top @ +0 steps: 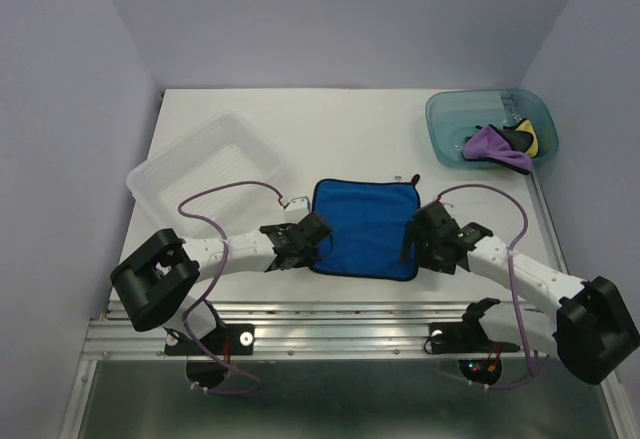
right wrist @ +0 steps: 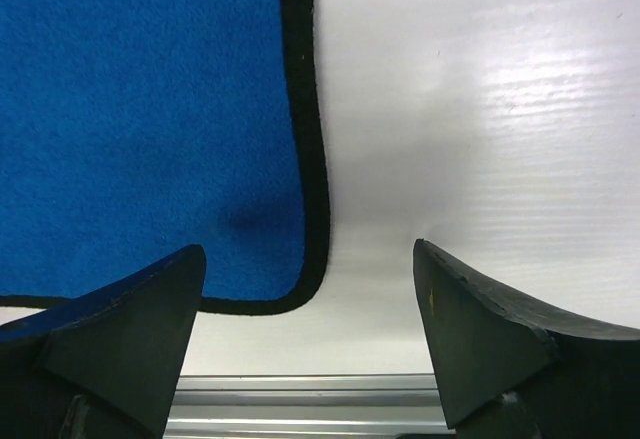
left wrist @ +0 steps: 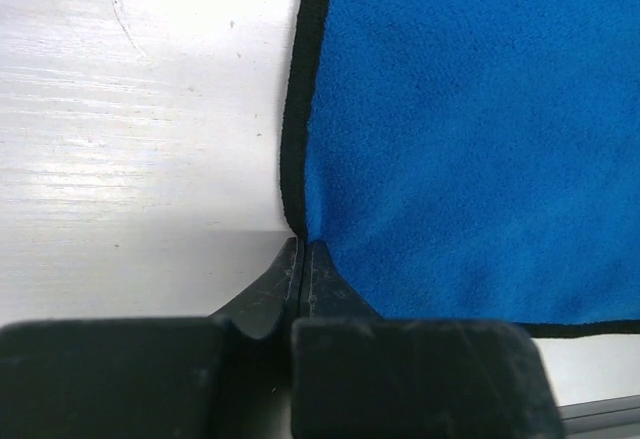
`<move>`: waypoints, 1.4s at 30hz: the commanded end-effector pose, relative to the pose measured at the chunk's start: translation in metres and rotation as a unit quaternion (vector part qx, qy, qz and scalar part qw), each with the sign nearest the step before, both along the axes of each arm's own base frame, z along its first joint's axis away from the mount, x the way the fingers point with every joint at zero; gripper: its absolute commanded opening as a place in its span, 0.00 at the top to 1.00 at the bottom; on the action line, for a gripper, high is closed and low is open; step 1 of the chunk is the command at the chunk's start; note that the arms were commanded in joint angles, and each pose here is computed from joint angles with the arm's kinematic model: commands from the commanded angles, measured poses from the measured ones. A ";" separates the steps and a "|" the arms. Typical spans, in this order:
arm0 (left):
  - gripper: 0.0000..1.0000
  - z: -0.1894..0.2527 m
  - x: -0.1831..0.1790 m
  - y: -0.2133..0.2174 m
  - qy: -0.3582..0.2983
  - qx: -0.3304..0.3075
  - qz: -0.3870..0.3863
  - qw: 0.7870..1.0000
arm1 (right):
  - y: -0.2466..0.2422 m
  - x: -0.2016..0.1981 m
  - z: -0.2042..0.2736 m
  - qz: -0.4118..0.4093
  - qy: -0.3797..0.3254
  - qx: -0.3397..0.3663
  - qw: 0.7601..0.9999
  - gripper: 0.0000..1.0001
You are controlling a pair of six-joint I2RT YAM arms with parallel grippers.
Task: Fold and stack the towels
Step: Flatten out the crumpled towel
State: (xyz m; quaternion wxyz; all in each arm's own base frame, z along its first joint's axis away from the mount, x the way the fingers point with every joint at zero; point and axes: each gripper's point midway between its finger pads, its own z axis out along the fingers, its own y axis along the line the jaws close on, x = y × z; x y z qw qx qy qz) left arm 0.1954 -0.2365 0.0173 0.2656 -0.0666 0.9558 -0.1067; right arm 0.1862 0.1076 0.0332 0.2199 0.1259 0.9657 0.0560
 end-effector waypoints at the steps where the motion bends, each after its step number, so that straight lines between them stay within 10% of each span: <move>1: 1.00 -0.006 -0.011 0.010 0.012 0.017 -0.010 1.000 | 0.004 0.002 0.007 -0.011 -0.005 -0.022 1.000 0.12; 32: 1.00 -0.004 -0.013 0.002 0.004 -0.004 -0.022 1.000 | 0.010 -0.011 -0.029 -0.013 0.019 -0.002 1.000 0.84; 35: 1.00 0.005 -0.012 -0.001 -0.007 -0.018 -0.024 1.000 | 0.014 -0.002 -0.009 -0.010 -0.019 0.020 1.000 0.99; 42: 1.00 0.071 0.001 -0.012 -0.085 -0.086 -0.045 0.992 | 0.035 0.015 0.086 0.034 -0.138 0.107 0.984 0.99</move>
